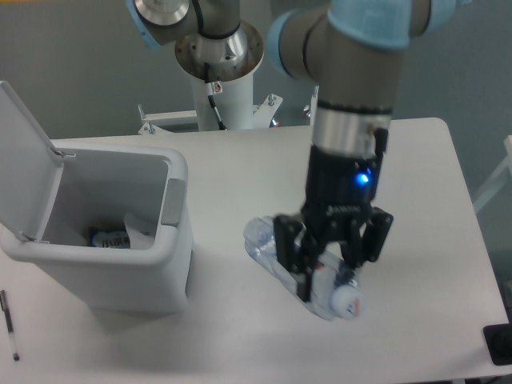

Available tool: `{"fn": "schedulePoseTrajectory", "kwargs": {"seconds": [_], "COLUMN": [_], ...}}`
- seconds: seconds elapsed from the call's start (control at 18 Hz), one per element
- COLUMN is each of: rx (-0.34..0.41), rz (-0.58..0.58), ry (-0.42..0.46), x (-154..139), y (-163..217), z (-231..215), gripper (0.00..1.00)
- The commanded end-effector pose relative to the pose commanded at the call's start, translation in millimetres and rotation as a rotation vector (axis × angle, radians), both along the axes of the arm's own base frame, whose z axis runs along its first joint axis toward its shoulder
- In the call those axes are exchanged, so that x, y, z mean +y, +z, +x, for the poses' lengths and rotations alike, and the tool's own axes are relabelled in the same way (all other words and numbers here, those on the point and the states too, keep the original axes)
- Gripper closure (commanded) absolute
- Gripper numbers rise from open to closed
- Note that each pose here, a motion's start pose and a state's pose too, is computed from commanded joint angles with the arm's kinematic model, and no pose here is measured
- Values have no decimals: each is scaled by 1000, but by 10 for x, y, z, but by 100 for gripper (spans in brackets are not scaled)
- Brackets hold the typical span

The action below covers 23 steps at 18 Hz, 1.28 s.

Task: Place the trash in the trash can
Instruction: 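Regrasp the bottle around its body with the gripper, then lift the bottle and carry it into the trash bin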

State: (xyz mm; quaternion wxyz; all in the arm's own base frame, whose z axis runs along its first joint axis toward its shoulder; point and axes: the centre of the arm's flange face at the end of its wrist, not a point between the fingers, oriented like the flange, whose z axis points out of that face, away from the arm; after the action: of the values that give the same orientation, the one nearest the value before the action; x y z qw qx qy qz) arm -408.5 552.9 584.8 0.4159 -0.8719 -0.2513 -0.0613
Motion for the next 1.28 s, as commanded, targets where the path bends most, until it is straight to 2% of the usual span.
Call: {"fn": "schedulePoseTrajectory", "kwargs": {"seconds": [0.56,0.67,0.83,1.17,1.28], "rx": [-33,-64,-65,-118,-94], "rz": [232,269,275,234,229], "ry": [-278,-331,-364,-439,-477], "x": [79,141,228,359,377], "y": [390,399,391,69,-31], "z": [464,586,770,1310,1399], "gripper": [44,44,44,44,44]}}
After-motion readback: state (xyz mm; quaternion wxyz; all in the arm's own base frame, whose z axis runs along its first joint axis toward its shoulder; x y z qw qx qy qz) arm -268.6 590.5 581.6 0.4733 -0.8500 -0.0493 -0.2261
